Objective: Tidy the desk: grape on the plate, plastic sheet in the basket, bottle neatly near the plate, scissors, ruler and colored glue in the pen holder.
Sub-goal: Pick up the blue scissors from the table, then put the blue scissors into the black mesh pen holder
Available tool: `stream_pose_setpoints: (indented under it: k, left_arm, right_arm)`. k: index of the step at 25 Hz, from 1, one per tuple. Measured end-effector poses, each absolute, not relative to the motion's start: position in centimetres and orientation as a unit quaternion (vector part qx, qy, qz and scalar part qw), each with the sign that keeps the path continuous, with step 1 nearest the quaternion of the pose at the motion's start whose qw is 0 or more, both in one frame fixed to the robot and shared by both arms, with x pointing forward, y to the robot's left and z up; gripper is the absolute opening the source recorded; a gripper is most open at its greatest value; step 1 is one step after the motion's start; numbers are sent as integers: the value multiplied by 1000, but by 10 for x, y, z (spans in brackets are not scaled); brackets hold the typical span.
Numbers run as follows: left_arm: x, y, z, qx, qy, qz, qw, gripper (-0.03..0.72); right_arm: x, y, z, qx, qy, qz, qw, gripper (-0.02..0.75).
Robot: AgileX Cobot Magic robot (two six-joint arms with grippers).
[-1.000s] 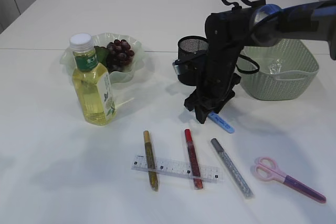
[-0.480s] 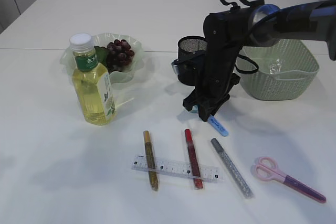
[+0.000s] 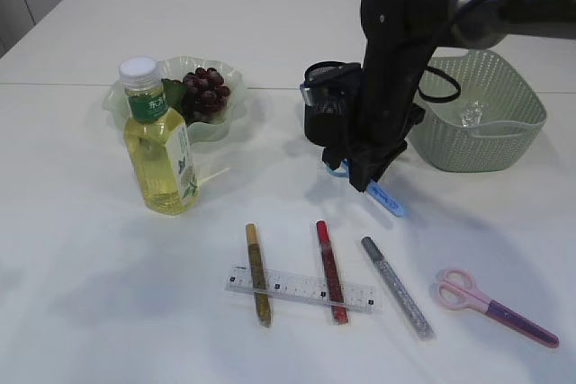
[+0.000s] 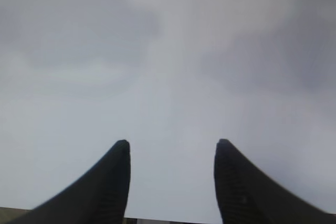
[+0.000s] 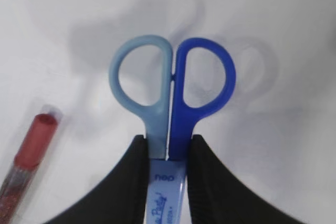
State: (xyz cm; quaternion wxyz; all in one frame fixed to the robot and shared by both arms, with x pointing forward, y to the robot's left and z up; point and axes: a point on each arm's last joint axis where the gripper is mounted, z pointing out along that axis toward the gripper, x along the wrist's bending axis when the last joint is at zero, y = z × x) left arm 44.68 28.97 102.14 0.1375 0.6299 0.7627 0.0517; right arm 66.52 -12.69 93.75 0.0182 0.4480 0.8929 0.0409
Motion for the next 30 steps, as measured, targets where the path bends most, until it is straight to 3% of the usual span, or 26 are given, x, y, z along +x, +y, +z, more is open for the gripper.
stream_pose_setpoints:
  k: [7, 14, 18, 24, 30]
  left_arm:
    - [447, 290, 1021, 631, 762, 54, 136, 378]
    - [447, 290, 1021, 631, 762, 54, 136, 375]
    - [447, 290, 1021, 631, 762, 53, 135, 375]
    - [445, 290, 1021, 633, 763, 45, 126, 374]
    - [444, 290, 1021, 633, 763, 45, 125, 365]
  right_arm:
    - [657, -135, 989, 434, 892, 128, -20, 182]
    - [671, -188, 1035, 437, 843, 306, -66, 182]
    - [684, -210, 1050, 415, 809, 413, -46, 182]
    - [697, -210, 1063, 356, 787, 502, 24, 181]
    - [723, -205, 1035, 331, 750, 570, 54, 181]
